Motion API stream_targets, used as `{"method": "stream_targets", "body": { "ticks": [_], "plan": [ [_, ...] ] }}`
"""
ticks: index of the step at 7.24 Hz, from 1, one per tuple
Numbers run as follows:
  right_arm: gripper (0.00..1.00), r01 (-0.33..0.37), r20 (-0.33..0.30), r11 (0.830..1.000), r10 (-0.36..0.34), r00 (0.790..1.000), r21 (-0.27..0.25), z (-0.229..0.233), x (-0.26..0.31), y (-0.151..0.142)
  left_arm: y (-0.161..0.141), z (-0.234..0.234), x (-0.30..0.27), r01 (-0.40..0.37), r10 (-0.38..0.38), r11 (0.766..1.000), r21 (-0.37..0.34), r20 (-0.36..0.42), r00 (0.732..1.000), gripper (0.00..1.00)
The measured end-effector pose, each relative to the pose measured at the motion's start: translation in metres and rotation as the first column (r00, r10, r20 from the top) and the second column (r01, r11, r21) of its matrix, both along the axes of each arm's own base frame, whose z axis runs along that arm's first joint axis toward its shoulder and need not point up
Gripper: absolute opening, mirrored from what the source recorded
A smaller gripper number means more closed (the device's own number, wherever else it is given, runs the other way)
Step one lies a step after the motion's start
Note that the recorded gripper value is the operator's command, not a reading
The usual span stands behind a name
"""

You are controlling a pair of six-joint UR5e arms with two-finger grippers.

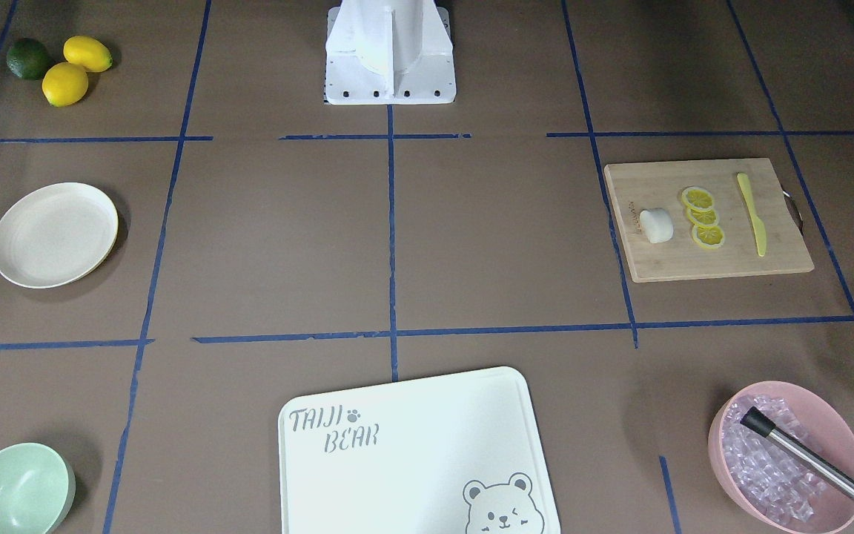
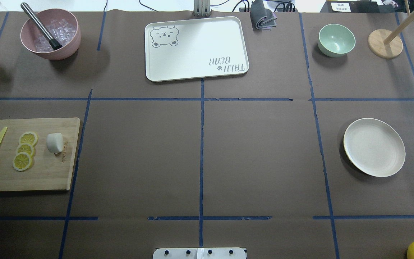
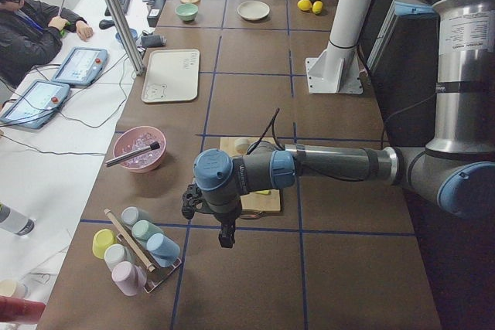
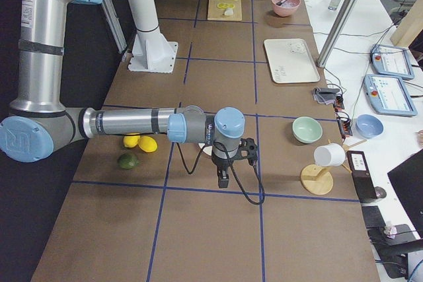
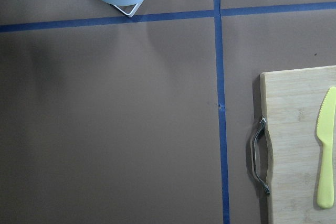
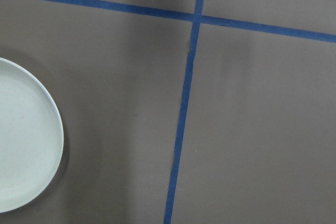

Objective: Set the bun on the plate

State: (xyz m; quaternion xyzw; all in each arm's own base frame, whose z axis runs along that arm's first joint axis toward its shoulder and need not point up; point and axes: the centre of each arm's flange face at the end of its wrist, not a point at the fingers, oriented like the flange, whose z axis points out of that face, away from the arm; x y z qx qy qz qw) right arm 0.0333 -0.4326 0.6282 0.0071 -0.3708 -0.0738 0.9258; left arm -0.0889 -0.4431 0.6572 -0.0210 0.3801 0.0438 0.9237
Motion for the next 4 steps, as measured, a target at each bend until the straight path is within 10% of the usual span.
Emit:
{"method": "stream_targets", "body": {
  "ticks": [4],
  "plan": [
    [1.00, -0.097, 0.116, 0.995, 0.095, 0.989, 0.014, 0.000, -0.068, 0.002, 0.000, -0.001, 0.000, 0.000, 0.000, 1.000, 0.004, -0.002, 1.000, 1.00]
  ]
}}
